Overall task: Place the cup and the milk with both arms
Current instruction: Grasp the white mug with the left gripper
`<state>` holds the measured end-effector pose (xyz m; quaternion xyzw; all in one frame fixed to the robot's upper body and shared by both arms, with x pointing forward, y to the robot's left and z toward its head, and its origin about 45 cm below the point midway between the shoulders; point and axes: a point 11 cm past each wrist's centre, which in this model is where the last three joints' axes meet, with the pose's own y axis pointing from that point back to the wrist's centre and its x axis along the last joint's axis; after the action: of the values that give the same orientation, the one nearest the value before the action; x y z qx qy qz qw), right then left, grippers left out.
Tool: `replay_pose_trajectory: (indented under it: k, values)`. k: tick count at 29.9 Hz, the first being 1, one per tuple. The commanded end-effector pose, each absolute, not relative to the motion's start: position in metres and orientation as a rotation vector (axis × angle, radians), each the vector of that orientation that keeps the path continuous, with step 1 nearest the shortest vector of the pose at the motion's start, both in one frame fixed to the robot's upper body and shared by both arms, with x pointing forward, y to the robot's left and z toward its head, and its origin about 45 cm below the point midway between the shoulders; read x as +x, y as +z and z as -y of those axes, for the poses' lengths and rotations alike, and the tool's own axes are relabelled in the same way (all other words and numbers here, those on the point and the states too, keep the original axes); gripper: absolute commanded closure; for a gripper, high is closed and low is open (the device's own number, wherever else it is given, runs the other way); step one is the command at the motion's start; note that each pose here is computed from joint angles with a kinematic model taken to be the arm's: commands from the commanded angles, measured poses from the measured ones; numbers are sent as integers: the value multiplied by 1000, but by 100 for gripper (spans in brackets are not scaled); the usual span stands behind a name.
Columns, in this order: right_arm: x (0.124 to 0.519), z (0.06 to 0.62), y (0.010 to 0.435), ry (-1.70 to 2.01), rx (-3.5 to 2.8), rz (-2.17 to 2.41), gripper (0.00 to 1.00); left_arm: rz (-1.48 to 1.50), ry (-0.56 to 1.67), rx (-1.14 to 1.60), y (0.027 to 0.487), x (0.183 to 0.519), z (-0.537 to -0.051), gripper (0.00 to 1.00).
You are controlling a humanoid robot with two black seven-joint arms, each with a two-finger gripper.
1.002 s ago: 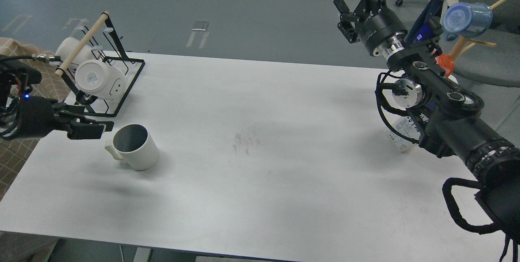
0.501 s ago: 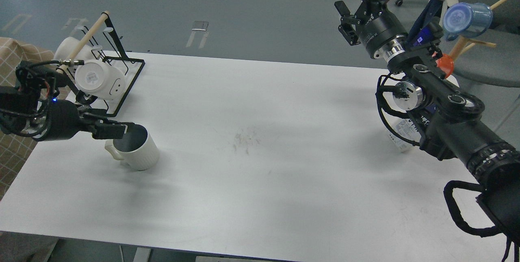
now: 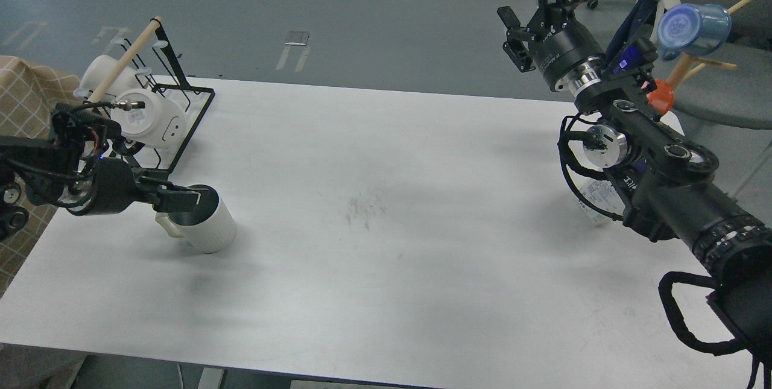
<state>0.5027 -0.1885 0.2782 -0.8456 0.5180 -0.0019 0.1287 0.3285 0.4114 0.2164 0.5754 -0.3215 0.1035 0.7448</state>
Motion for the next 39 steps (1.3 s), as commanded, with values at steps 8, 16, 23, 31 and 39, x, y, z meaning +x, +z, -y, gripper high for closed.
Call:
replay_pose_trajectory:
  k: [8, 16, 23, 31, 39]
  values:
    - [502, 195, 275, -3, -2455, -1522, 0, 690, 205, 1253, 207, 326, -406, 12]
    - [500, 197, 270, 8, -2456, -1533, 0, 674, 217, 1268, 203, 327, -412, 24]
    - [501, 201, 271, 11, -2440, -1540, 0, 659, 224, 1280, 200, 326, -417, 36]
    - [502, 205, 272, 4, -2438, -1549, 0, 654, 226, 1287, 200, 324, -420, 100]
    - [501, 206, 271, 5, -2440, -1552, 0, 667, 209, 1287, 201, 323, -418, 100]
